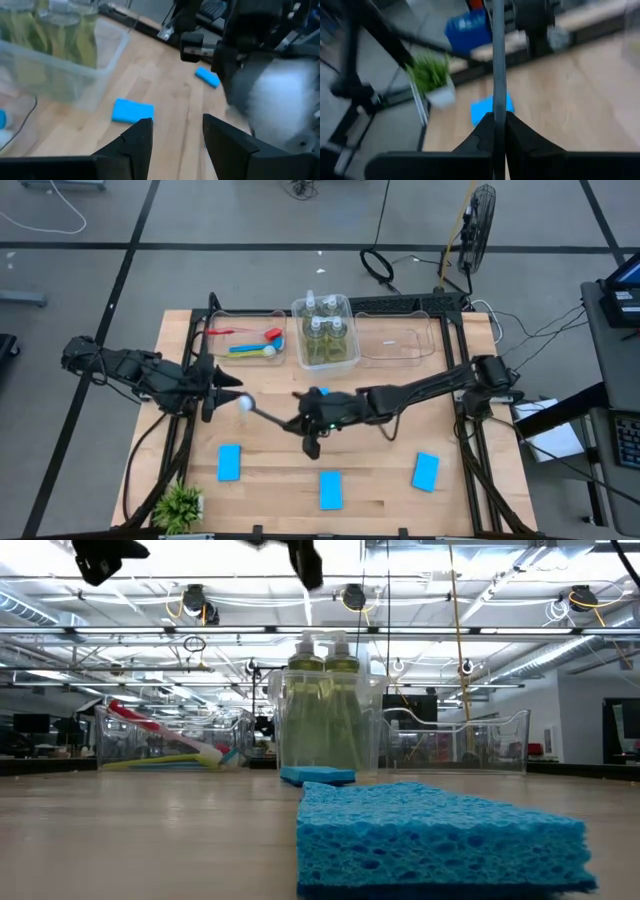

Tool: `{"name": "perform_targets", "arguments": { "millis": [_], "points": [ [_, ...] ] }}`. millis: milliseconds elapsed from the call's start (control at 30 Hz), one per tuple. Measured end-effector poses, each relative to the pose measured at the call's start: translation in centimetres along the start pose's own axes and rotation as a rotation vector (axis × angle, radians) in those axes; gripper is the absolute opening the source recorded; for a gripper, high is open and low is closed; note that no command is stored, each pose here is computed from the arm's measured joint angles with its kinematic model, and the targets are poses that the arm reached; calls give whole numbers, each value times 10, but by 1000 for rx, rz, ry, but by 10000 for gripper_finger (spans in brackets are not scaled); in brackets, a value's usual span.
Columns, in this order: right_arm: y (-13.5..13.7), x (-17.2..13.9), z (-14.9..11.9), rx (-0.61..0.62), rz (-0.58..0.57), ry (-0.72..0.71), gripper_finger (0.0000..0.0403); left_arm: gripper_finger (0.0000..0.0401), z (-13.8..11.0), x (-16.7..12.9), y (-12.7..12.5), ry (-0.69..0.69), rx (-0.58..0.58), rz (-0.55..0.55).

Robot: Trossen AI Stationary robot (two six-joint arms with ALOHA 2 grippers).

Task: Pick & Place Kitchen Sink Supplies
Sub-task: Put the black dish brush into the left transparent bin

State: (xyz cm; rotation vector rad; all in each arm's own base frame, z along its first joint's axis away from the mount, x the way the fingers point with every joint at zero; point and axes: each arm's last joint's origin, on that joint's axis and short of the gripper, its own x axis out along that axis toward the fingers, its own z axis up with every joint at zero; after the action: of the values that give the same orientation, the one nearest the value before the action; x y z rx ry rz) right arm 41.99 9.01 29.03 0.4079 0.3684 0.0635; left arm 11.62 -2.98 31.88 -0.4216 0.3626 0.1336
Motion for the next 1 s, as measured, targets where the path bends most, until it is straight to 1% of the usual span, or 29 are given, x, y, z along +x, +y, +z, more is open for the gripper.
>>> {"name": "perform_targets", "arguments": {
  "millis": [100,200,267,367,467,667,767,1000],
  "points": [
    [7,-12,17,-41,40,-108,8,175,5,0,-3,-44,-1,-28],
    [11,-17,32,-80,84,-228,8,175,15,2,-11,-143,17,-90],
    [13,-18,37,-100,104,-292,8,175,24,3,-18,-228,42,-159],
    [12,-20,47,-132,123,-388,8,175,34,8,-29,-313,80,-264],
    [9,-25,57,-136,135,-468,8,175,39,15,-37,-357,96,-321],
    [4,-25,60,-128,133,-488,8,175,43,37,-49,-404,93,-349],
    [4,-25,61,-115,170,-481,8,175,43,48,-54,-418,101,-351],
    [4,-25,61,-104,184,-475,8,175,45,62,-60,-465,90,-351]
  ]
}}
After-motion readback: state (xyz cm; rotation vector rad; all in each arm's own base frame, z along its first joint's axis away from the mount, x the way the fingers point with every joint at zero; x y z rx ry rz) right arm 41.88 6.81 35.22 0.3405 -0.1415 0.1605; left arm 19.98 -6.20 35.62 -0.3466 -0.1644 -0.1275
